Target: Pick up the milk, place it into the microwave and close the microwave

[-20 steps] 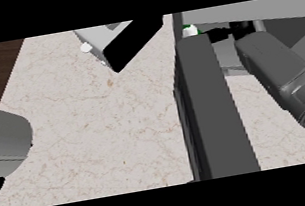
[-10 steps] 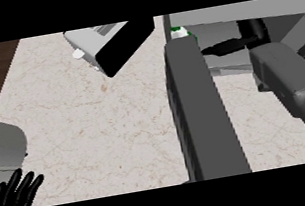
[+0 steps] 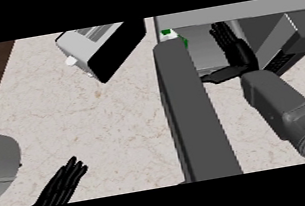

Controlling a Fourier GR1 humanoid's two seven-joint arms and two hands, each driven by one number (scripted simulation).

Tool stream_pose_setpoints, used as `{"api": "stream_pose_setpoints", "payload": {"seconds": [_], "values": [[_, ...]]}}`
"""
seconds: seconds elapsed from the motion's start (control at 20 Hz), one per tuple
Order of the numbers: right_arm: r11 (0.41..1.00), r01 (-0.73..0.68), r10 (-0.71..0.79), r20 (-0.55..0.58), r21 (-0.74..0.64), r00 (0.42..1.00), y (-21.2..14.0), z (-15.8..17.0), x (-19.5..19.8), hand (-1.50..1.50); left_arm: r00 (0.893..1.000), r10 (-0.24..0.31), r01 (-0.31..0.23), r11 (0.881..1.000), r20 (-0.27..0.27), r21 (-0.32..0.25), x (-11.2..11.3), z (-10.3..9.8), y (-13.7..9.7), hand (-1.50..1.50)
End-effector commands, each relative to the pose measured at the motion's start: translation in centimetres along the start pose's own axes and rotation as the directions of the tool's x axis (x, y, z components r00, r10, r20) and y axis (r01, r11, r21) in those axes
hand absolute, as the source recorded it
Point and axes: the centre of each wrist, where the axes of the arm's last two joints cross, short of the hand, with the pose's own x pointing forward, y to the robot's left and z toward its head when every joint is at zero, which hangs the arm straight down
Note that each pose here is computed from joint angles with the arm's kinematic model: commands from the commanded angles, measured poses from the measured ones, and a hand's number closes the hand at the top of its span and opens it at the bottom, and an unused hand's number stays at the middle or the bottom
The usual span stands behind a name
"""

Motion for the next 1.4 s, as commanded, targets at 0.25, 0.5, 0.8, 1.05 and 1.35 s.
{"api": "stream_pose_setpoints", "payload": {"seconds": [0.25, 0.5, 0.8, 1.05, 1.35], "values": [[0.994, 0.077, -0.071, -0.083, 0.071, 0.994, -0.7, 6.8, -4.5, -1.5, 0.999, -0.033, 0.032, 0.999, -0.039, -0.027, -2.7, -4.1, 0.5, -1.5], [1.0, 0.006, -0.004, -0.13, 0.016, 0.991, -0.8, 14.3, -7.9, -1.5, 0.996, -0.072, 0.069, 0.997, -0.055, -0.043, -4.6, -5.5, -0.2, 1.5], [0.999, -0.001, -0.003, -0.125, -0.038, 0.992, -5.3, 19.0, -7.1, -1.5, 0.986, -0.147, 0.142, 0.987, -0.083, -0.071, -5.7, -9.0, -0.4, 1.5], [0.996, -0.015, 0.007, -0.088, -0.09, 0.996, -7.8, 23.9, -6.0, -1.5, 0.974, -0.199, 0.181, 0.971, -0.108, -0.158, -7.8, -10.5, -1.8, 1.5], [0.996, -0.028, 0.023, -0.059, -0.089, 0.998, -12.3, 27.7, -1.8, -1.5, 0.967, -0.237, 0.213, 0.955, -0.098, -0.207, -9.7, -13.8, -2.8, 1.5]]}}
